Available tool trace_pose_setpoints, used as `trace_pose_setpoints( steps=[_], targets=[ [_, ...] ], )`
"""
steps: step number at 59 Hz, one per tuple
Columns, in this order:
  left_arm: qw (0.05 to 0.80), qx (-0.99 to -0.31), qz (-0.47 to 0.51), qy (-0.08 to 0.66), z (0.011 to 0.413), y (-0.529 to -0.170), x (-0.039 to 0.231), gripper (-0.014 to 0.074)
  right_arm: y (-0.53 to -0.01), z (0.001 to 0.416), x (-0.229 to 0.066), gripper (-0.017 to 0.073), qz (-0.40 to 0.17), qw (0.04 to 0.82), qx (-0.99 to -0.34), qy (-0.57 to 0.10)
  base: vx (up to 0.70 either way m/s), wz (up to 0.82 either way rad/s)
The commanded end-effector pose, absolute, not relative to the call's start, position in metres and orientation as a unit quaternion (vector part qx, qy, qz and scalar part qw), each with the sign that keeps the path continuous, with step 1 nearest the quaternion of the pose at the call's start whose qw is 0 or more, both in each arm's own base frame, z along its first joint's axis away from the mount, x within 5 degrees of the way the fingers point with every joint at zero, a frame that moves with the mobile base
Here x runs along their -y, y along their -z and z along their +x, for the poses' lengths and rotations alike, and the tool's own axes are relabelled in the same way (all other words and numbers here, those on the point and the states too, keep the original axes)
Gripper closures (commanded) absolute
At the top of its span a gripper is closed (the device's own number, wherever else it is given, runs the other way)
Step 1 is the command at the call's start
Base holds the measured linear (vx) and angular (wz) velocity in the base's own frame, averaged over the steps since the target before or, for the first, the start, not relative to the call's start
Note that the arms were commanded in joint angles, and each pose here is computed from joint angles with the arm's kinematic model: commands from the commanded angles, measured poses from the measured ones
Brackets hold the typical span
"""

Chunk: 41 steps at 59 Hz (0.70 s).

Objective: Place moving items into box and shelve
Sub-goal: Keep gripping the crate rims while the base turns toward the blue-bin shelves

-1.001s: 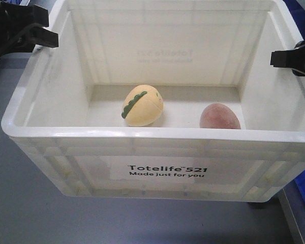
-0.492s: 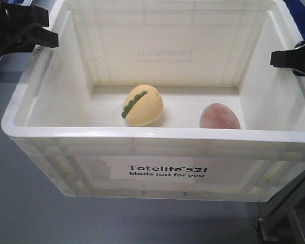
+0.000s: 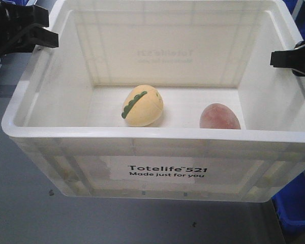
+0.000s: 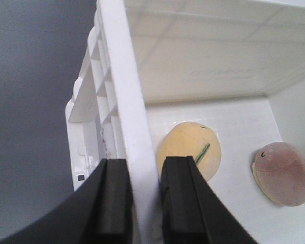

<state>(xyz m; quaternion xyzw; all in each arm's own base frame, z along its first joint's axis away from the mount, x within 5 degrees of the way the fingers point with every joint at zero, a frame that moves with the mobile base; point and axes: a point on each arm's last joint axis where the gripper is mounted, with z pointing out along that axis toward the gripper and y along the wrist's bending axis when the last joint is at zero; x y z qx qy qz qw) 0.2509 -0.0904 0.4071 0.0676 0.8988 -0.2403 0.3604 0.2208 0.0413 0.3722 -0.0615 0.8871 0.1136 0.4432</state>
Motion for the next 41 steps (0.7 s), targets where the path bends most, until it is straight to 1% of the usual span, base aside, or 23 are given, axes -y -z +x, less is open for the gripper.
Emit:
trace_pose_setpoints(
  steps=[1,41],
  targets=[
    [0.435,-0.853,0.058,0.284,0.2430,-0.4389,0.0930,0.0600,-0.4032,0.2208,-0.0404,0.0565,-0.042,0.529,-0.837,-0.130,0.32,0.02],
    [0.435,-0.852,0.058,0.284,0.2431,-0.4390,0.0930,0.0600,-0.4032,0.2208,-0.0404,0.0565,-0.042,0.529,-0.837,-0.130,0.29,0.06]
  ],
)
